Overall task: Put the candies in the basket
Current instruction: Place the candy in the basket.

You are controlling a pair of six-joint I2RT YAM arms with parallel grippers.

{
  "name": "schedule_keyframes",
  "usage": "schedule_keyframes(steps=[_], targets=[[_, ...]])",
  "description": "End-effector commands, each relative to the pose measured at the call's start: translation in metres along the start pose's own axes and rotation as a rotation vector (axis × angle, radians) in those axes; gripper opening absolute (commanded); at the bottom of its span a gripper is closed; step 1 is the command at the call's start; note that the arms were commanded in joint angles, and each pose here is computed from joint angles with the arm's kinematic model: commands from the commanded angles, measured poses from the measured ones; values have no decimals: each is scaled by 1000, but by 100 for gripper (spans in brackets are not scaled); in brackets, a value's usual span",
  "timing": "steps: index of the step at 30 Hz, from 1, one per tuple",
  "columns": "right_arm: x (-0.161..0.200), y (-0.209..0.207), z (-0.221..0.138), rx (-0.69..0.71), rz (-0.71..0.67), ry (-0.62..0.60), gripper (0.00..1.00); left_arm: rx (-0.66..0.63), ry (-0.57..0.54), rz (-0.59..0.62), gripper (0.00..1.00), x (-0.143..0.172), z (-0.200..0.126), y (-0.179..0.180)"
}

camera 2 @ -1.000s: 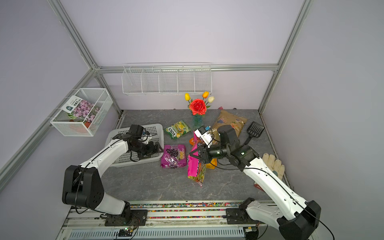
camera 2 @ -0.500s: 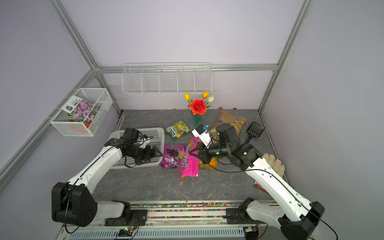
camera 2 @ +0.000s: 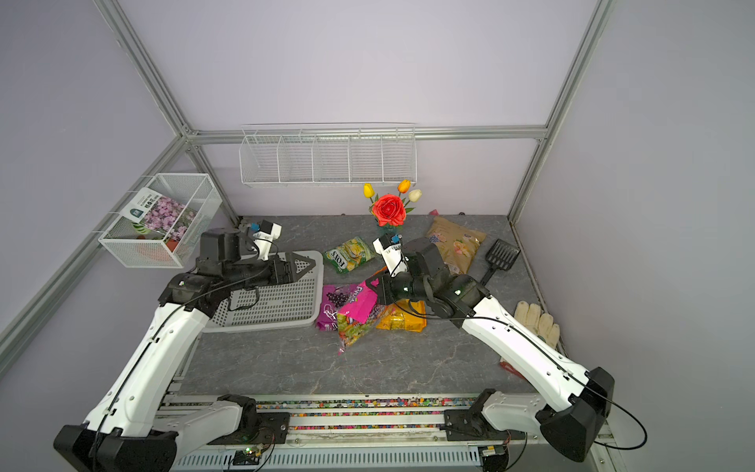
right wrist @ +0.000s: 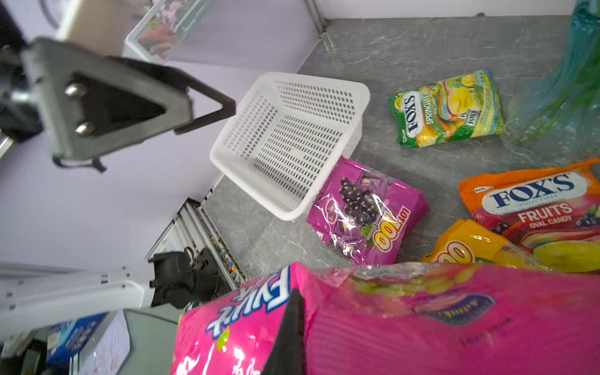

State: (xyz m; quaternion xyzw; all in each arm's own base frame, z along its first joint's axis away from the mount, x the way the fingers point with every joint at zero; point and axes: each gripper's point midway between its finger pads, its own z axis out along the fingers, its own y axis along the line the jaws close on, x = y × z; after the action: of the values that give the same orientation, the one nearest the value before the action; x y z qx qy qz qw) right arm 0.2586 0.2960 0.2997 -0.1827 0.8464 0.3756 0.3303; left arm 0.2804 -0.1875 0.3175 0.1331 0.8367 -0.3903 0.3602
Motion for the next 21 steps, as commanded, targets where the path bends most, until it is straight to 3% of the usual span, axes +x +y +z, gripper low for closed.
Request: schedule_keyframes(steps=[1, 5, 12, 17, 21], targets=[[-61, 21, -11, -60, 181, -218, 0, 126, -117, 353, 99, -4, 3, -44], [-58, 20, 4, -66, 326, -159, 0, 122, -137, 585, 100, 13, 13, -58], [-56, 6, 18, 4, 538, -123, 0, 19, -25, 758, 100, 27, 43, -57], [-48, -8, 23, 83, 658, -106, 0, -28, -7, 787, 100, 28, 60, -64], [-41, -19, 28, 139, 731, -107, 0, 37, -8, 787, 100, 35, 61, -78]])
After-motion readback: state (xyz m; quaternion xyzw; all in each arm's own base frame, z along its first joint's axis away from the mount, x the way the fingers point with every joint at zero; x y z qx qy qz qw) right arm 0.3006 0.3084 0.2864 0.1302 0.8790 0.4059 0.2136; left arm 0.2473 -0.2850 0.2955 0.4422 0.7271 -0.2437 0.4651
